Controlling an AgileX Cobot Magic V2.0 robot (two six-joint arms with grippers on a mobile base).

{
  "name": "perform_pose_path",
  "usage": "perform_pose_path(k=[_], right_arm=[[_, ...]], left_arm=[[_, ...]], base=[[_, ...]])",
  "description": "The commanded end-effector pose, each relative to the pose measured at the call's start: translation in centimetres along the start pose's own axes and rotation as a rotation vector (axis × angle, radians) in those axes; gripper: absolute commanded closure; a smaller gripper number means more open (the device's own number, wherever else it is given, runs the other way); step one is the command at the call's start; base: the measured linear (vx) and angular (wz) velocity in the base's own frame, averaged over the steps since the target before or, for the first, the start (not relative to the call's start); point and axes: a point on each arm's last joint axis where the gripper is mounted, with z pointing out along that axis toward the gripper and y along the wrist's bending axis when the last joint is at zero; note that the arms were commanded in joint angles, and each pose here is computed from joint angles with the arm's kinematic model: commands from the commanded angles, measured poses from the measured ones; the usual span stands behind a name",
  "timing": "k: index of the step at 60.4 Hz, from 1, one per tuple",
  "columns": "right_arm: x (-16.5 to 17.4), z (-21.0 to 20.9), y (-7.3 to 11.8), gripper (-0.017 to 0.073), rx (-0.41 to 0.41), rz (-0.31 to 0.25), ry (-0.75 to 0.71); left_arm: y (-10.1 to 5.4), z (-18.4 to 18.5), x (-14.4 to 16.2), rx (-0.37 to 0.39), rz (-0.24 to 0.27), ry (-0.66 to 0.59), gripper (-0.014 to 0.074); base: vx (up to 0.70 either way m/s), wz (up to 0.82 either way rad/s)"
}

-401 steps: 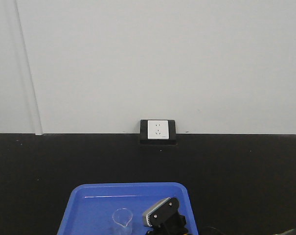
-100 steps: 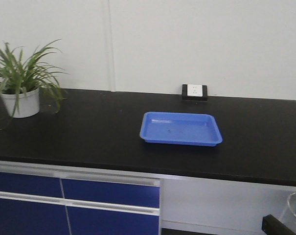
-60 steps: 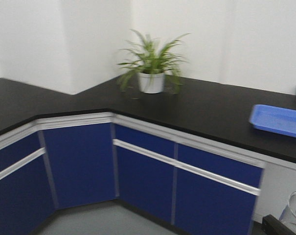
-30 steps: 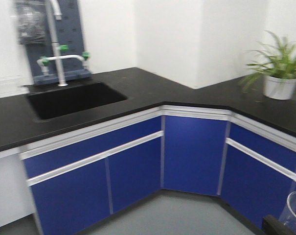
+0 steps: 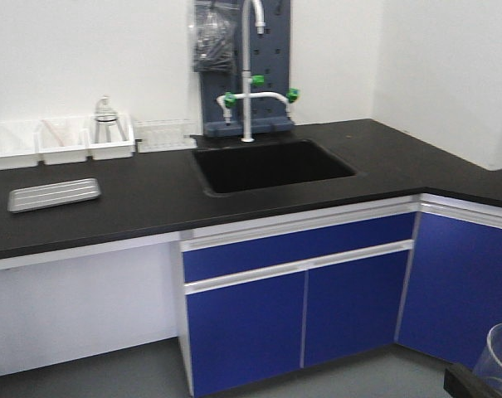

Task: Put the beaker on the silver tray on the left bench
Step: 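Drive the base to the bench with the silver tray, holding the beaker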

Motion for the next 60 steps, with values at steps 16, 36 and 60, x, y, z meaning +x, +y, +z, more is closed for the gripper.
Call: perform_pose_path(k=[16,36,60], right_arm=[[-1.19,-0.12,0.19,0.0571,-0.024,-0.014,-0.047],[-1.19,-0.12,0.19,0.0571,-0.024,-0.014,-0.047],[-1.19,-0.12,0.19,0.0571,-0.024,-0.014,-0.047]], left_arm=[[-0.07,0.16,-0.08,0.006,-0.003,-0.063,0.0592],[-0.07,0.16,-0.08,0.006,-0.003,-0.063,0.0592],[-0.07,0.16,-0.08,0.006,-0.003,-0.063,0.0592]], base=[[0.15,0.44],[0.25,0.5],[0.37,0.45]])
